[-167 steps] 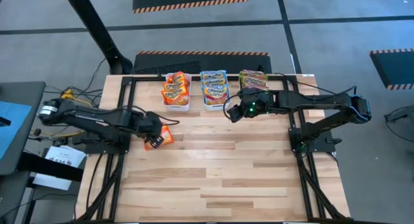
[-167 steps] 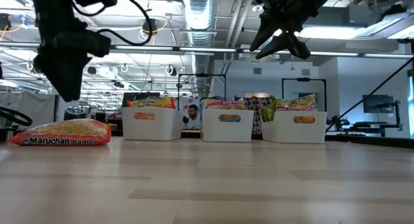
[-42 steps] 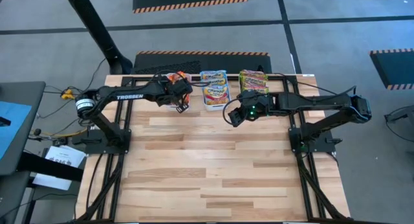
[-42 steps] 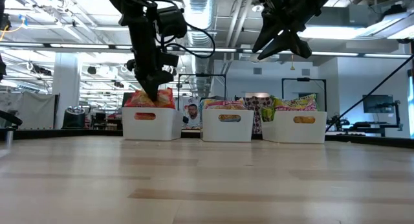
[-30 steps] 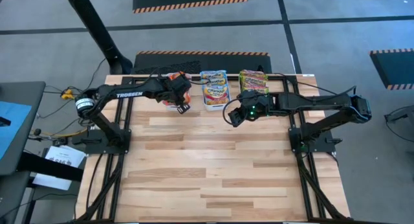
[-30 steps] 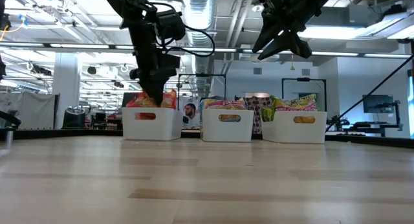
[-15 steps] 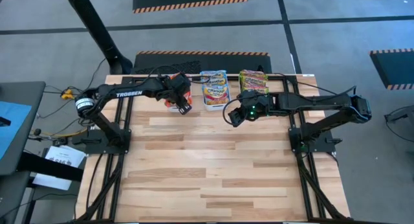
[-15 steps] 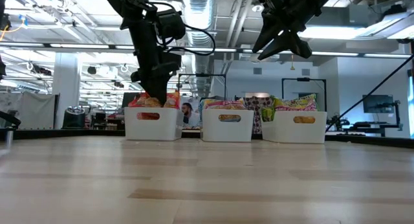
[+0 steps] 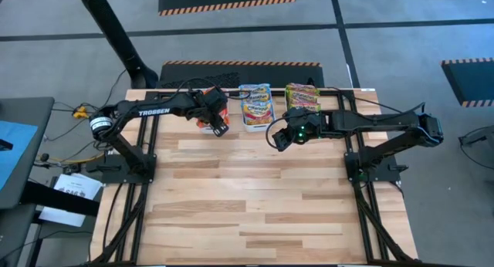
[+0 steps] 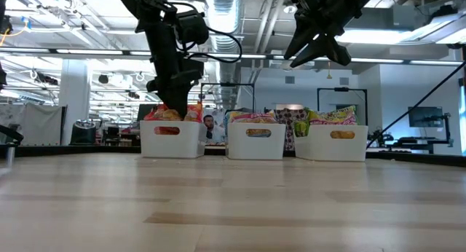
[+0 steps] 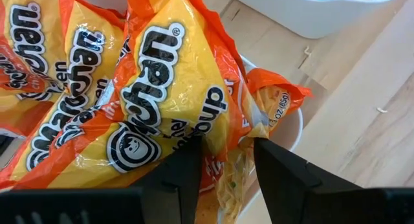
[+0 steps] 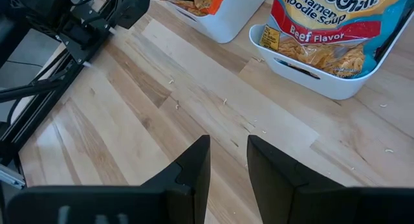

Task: Sort Maruchan noodles
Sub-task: Put the orange noodle pack into the left white bin

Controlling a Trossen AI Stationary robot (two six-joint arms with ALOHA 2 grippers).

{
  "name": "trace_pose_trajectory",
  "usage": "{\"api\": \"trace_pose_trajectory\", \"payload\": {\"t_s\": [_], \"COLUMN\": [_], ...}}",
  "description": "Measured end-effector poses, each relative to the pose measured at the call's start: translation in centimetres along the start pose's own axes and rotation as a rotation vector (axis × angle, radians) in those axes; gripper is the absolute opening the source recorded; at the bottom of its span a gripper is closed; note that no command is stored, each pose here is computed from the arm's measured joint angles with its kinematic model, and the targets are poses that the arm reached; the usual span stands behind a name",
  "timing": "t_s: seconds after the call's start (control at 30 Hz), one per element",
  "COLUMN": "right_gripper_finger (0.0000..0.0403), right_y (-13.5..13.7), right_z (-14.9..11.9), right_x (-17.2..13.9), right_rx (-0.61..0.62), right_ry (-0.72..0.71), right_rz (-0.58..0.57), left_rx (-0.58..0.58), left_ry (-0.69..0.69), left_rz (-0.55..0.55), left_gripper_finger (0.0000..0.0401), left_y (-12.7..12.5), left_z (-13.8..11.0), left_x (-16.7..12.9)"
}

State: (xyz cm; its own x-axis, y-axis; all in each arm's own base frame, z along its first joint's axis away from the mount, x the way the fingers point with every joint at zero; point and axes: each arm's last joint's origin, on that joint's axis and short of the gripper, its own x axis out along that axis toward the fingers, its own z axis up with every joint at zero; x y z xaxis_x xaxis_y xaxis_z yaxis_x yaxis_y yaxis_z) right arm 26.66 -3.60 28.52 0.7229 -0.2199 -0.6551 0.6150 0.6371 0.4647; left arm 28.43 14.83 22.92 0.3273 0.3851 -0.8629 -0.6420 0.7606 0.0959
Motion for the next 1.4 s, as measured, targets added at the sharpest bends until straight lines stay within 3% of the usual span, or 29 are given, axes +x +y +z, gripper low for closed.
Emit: {"api": "trace_pose_trajectory", "payload": {"t_s": [0.47, 0.77, 1.0, 1.4], "right_gripper_finger": [0.0127, 0.0127, 0.0127, 0.0127], "right_y": [0.0, 0.0, 0.0, 0.0], "right_z": [0.0, -0.1, -0.1, -0.1], "right_x": [0.0, 0.0, 0.0, 0.0], "right_rx": [0.0, -0.002, -0.002, -0.003], "right_ry": [0.0, 0.005, 0.006, 0.006], "right_rz": [0.0, -0.004, -0.004, -0.005], "left_rx": [-0.004, 0.01, 0.028, -0.058], "left_ry": [0.012, 0.132, 0.211, 0.186], "left_rz": [0.035, -0.023, -0.044, -0.017], "left_gripper_finger": [0.0126, 0.0126, 0.0126, 0.0126], "left_y": [0.3, 0.4, 0.8, 2.9], "left_z": [1.6, 2.0, 0.5, 0.3], "left_x": [-2.3, -4.8, -3.4, -1.8]}}
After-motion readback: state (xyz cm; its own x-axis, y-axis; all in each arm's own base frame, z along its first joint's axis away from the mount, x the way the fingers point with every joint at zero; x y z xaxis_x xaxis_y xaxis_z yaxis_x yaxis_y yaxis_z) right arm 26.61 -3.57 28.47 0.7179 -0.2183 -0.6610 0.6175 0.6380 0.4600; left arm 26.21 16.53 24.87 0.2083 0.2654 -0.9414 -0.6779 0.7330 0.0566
